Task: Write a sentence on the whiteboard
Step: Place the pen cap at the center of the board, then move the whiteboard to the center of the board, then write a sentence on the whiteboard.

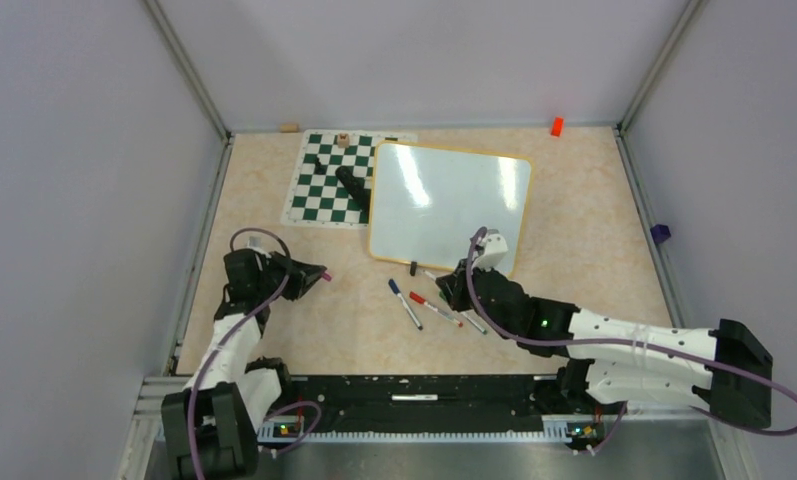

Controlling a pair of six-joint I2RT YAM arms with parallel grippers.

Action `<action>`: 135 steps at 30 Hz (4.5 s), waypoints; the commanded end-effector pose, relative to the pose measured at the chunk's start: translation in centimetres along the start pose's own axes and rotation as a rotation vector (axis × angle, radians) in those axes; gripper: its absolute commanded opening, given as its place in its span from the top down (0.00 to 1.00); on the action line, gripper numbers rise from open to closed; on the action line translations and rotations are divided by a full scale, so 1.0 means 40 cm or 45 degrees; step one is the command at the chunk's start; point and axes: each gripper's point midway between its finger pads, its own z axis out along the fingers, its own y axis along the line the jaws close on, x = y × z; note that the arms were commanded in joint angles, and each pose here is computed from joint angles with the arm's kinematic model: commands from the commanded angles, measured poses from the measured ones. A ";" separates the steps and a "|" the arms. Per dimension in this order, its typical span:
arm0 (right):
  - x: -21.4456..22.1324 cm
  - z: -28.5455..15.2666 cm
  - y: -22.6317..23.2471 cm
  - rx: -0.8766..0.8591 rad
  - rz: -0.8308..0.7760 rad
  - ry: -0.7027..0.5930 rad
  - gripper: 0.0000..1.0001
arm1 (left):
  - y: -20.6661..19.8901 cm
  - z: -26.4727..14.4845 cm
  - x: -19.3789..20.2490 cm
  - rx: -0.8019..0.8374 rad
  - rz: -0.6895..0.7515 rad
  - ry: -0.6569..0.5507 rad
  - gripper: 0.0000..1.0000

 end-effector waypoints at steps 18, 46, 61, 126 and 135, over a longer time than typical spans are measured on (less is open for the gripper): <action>0.001 0.047 -0.001 0.025 -0.135 0.148 1.00 | 0.148 0.030 0.037 -0.300 0.221 0.038 0.81; -0.057 -0.018 -0.197 0.109 0.241 0.317 1.00 | -0.197 0.185 -0.015 0.138 0.549 0.120 0.14; -0.111 -0.062 -0.164 0.013 0.233 0.217 1.00 | -0.161 0.404 -0.077 0.030 0.361 0.187 0.41; -0.108 -0.082 -0.082 -0.195 0.256 0.301 1.00 | -0.081 0.032 0.061 0.004 0.824 -0.088 0.45; -0.113 -0.127 -0.174 0.194 0.468 0.312 1.00 | -0.023 -0.005 0.059 -0.028 0.920 -0.161 0.40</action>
